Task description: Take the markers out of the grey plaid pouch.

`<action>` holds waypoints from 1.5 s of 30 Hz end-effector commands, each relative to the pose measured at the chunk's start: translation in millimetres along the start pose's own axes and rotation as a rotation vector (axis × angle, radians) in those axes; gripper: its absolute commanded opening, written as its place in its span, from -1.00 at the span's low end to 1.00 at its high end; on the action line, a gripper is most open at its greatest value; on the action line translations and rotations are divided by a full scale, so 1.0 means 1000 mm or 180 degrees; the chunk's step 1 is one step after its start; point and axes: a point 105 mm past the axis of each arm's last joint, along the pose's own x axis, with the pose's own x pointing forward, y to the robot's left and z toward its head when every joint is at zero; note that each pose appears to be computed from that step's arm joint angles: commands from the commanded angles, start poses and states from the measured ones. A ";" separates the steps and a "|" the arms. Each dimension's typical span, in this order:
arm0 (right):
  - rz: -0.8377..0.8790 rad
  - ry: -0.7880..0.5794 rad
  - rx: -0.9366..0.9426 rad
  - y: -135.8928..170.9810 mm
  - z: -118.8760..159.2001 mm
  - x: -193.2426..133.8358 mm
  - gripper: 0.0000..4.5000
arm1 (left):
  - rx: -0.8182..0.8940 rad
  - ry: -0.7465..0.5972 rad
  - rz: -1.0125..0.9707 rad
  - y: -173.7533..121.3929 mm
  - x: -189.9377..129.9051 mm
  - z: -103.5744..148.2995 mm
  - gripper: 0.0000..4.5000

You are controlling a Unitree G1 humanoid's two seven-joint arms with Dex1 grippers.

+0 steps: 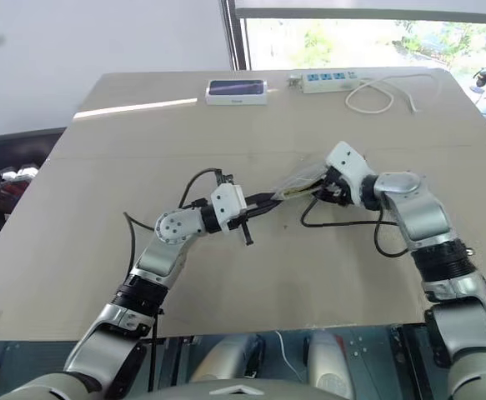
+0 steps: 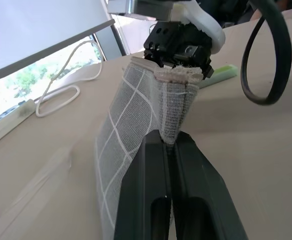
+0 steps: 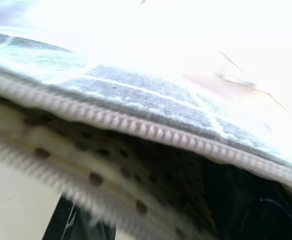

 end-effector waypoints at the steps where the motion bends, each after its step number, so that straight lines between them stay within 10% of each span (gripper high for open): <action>1: 0.0275 -0.0194 0.0061 0.010 0.019 -0.030 0.06 | 0.0077 -0.0083 0.0053 0.007 -0.002 0.008 -1.00; 21: 0.0114 -0.0435 0.0929 0.004 0.011 -0.018 0.06 | 0.0008 -0.0187 -0.0022 0.004 0.009 0.011 -1.00; 27: -0.0074 -0.0005 -0.0343 0.003 0.013 0.001 0.98 | -0.0157 -0.0241 0.0032 0.006 0.009 0.013 -1.00; 45: -0.0017 0.0224 -0.0476 -0.004 -0.002 0.042 0.99 | -0.0545 -0.0291 0.0048 0.011 0.020 0.013 -1.00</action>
